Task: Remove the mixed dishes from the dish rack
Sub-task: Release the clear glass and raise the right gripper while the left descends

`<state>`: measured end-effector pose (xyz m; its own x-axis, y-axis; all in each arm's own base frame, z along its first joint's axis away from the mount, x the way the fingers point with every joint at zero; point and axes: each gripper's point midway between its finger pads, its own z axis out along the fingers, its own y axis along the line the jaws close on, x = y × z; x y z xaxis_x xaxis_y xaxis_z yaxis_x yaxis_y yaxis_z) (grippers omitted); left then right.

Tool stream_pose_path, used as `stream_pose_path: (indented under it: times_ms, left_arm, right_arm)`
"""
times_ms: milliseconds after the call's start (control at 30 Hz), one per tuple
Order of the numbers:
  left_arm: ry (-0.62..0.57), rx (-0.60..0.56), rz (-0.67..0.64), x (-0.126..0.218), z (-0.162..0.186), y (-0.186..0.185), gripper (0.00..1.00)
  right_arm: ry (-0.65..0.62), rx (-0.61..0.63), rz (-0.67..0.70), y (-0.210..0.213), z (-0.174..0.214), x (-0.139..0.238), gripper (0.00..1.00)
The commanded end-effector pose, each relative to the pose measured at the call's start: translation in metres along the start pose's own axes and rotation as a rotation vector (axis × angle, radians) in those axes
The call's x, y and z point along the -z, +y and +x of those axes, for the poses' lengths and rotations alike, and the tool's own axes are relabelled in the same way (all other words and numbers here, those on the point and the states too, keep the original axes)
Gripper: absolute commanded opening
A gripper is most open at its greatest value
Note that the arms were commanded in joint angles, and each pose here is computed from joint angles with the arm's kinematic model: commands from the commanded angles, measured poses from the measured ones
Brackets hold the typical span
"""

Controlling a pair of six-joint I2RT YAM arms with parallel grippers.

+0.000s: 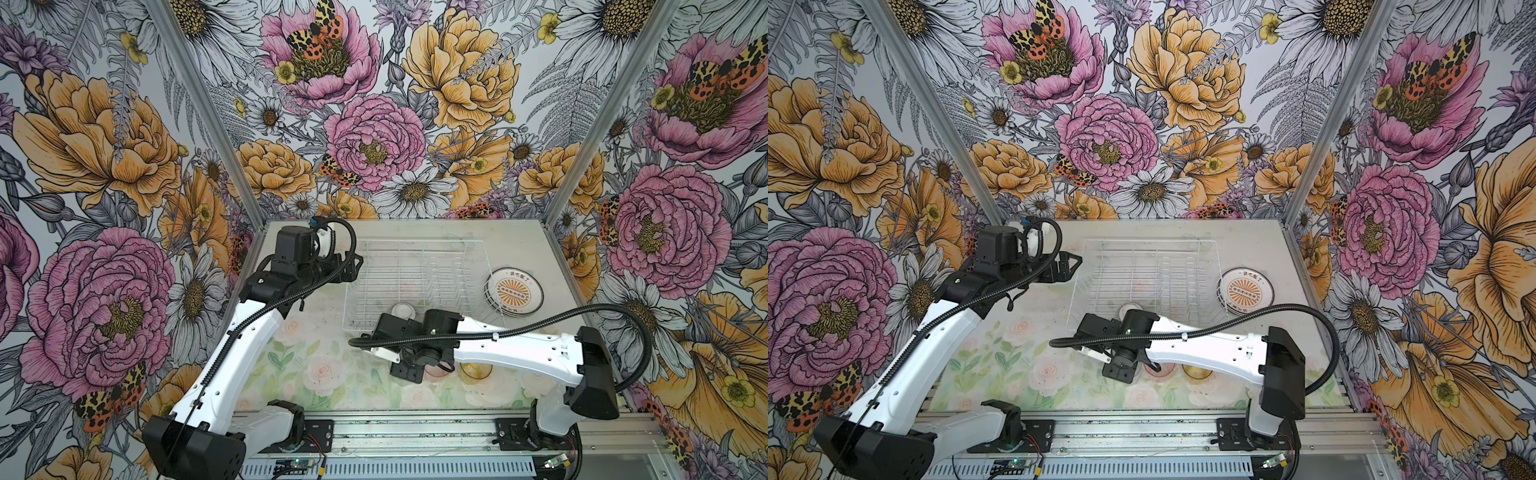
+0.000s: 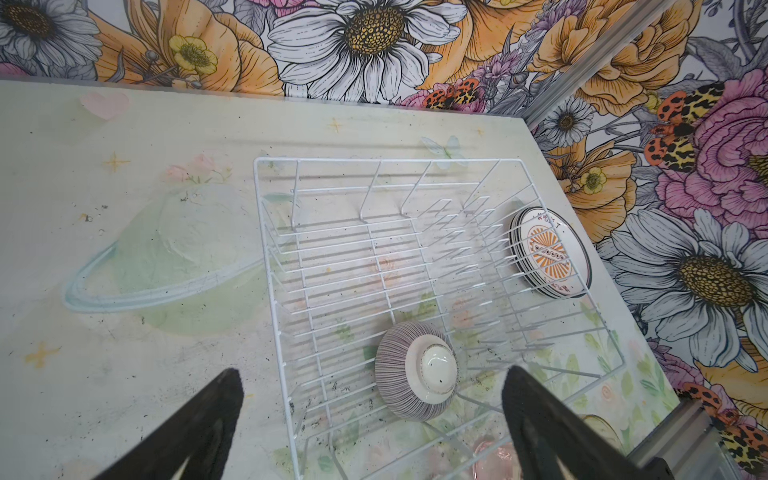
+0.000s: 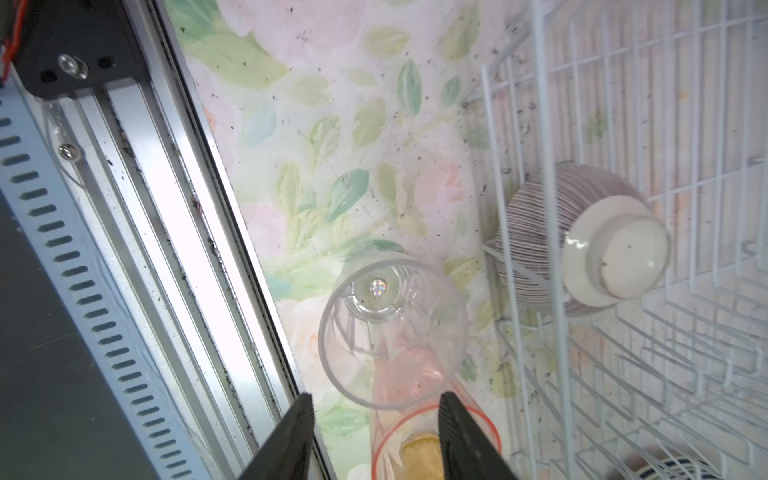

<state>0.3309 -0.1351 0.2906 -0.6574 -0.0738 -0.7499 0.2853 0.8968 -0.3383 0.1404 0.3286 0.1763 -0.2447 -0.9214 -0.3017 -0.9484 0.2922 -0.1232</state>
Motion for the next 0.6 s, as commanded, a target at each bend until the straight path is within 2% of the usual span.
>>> stream_pose_path:
  times_ms: [0, 167, 233, 300, 367, 567]
  left_arm:
    - [0.059, -0.034, -0.03, -0.013, 0.015, 0.002, 0.99]
    - [0.188, -0.138, -0.078, -0.047, 0.043, -0.017, 0.99]
    - [0.247, -0.198, -0.092, -0.062, 0.056, -0.03, 0.99]
    - [0.307, -0.268, -0.119, -0.076, 0.07, -0.043, 0.98]
    - [0.376, -0.331, -0.142, -0.089, 0.085, -0.052, 0.93]
    - [0.474, -0.4, -0.137, -0.112, 0.111, -0.073, 0.94]
  right_arm:
    - [-0.148, -0.129, 0.059, -0.037, -0.003, 0.05, 0.55]
    - [-0.322, -0.485, 0.263, -0.124, 0.036, 0.111, 0.58]
    - [-0.387, -0.566, 0.308, -0.141, 0.05, 0.125, 0.6]
    - [-0.435, -0.605, 0.319, -0.146, 0.057, 0.132, 0.61]
    - [-0.463, -0.616, 0.303, -0.144, 0.059, 0.133, 0.62]
    - [-0.434, -0.662, 0.297, -0.148, 0.071, 0.119, 0.61]
